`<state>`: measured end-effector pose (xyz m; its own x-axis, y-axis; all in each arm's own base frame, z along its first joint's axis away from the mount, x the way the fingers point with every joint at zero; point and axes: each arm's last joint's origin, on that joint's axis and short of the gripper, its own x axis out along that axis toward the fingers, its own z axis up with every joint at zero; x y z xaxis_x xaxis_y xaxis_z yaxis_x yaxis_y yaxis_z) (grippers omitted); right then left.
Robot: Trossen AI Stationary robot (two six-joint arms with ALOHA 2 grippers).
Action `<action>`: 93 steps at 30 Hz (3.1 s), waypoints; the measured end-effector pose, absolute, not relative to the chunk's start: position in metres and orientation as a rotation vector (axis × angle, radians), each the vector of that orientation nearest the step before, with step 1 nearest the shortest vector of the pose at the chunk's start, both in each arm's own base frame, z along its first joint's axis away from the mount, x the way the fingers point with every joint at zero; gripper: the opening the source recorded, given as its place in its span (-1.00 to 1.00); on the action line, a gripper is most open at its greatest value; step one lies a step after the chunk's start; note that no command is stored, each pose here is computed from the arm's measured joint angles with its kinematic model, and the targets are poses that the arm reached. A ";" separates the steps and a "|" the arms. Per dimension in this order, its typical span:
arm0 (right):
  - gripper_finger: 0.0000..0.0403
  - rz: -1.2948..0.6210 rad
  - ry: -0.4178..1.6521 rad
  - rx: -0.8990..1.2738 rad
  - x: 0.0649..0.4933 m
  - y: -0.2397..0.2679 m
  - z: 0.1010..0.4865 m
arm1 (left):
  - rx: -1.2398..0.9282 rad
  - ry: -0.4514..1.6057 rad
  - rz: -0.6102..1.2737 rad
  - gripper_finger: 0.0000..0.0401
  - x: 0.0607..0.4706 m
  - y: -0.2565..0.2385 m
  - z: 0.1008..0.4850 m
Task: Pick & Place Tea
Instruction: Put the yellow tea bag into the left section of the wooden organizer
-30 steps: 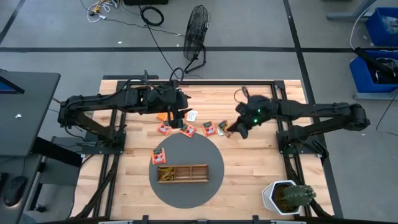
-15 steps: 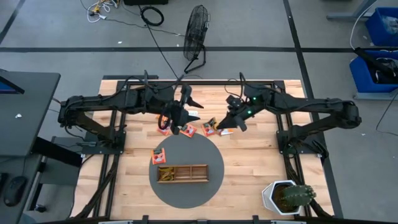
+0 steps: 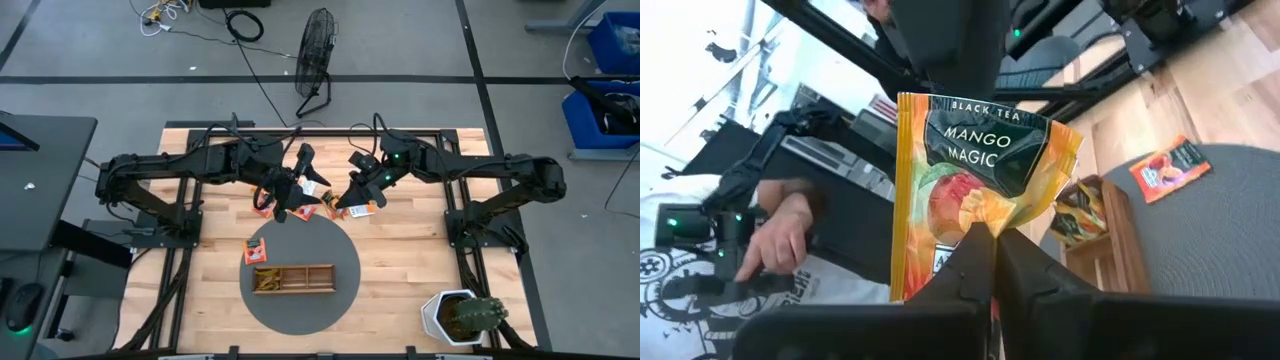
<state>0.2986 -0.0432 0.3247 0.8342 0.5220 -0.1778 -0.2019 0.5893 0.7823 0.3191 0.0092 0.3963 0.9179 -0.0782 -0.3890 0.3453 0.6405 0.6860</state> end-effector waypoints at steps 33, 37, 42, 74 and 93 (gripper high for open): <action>-0.93 0.438 0.425 0.887 0.298 -0.043 0.326 | 0.854 0.406 -0.221 -0.97 0.331 0.008 0.383; -0.75 0.421 0.423 0.910 0.297 -0.045 0.327 | 0.769 0.446 -0.147 -0.98 0.330 0.009 0.383; -0.50 0.404 0.408 0.927 0.293 -0.050 0.330 | 0.622 0.496 -0.045 -0.98 0.324 0.008 0.385; -0.12 0.052 0.535 0.681 0.285 -0.054 0.305 | -0.344 1.306 0.185 -0.99 0.259 -0.018 0.338; -0.12 0.053 0.706 0.561 0.282 -0.021 0.291 | -0.440 1.697 0.157 -0.99 0.299 -0.069 0.267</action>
